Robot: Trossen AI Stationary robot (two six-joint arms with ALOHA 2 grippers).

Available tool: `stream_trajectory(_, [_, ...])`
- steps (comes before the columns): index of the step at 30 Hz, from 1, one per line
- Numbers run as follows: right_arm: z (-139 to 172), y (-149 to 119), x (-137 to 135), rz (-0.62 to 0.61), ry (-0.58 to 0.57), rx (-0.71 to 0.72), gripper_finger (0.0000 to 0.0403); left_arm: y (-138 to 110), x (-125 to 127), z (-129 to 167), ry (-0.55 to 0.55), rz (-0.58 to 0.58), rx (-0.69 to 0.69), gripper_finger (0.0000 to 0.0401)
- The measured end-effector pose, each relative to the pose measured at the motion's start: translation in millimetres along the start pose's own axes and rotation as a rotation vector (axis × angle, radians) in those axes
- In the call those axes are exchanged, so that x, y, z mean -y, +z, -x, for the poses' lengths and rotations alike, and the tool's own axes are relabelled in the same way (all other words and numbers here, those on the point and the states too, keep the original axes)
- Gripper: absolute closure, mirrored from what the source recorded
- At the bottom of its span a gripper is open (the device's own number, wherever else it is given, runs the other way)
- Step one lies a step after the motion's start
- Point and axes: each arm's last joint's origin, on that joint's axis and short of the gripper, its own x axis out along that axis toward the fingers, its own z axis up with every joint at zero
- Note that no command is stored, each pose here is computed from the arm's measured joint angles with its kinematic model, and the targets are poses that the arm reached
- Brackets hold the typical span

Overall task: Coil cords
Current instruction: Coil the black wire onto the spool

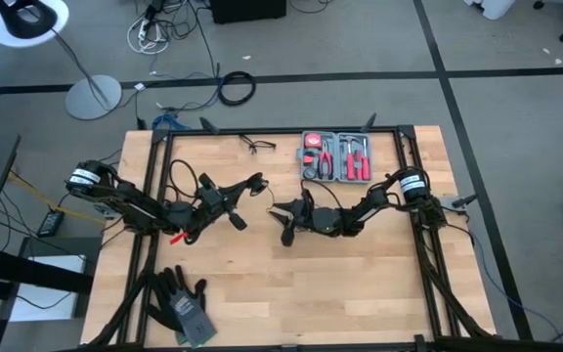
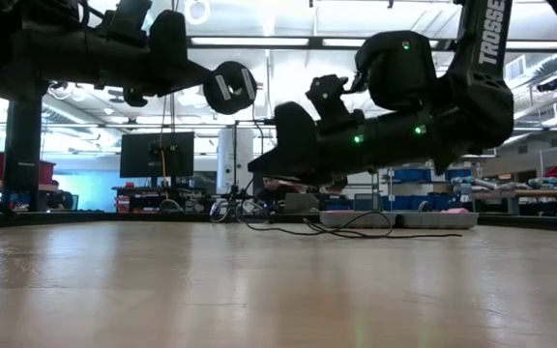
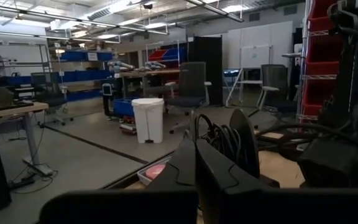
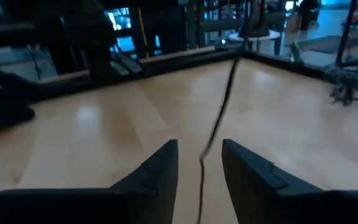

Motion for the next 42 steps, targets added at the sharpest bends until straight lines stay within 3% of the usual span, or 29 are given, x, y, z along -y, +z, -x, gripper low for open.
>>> stream_trajectory(6, [-6,1,2,0.031,-0.013,-0.028,0.0309,1,1,-1,0.001,-0.004,0.004,0.0401])
stream_trajectory(11, [-11,1,-1,0.034,-0.019,-0.055,0.0391,1,1,-1,0.001,-0.008,0.001,0.0401])
stream_trajectory(20, [-48,19,-12,0.16,0.008,-0.231,0.0401,-4,-3,-5,0.02,-0.029,-0.025,0.0401])
stream_trajectory(29, [-73,49,-19,0.31,0.089,-0.251,0.0402,-13,2,-13,0.034,-0.091,-0.13,0.0401])
stream_trajectory(34, [-79,56,-18,0.338,0.082,-0.267,0.0402,-13,8,-19,0.043,-0.154,-0.184,0.0401])
stream_trajectory(42, [-75,54,-24,0.359,0.156,-0.298,0.0403,-15,8,-20,0.057,-0.154,-0.2,0.0401])
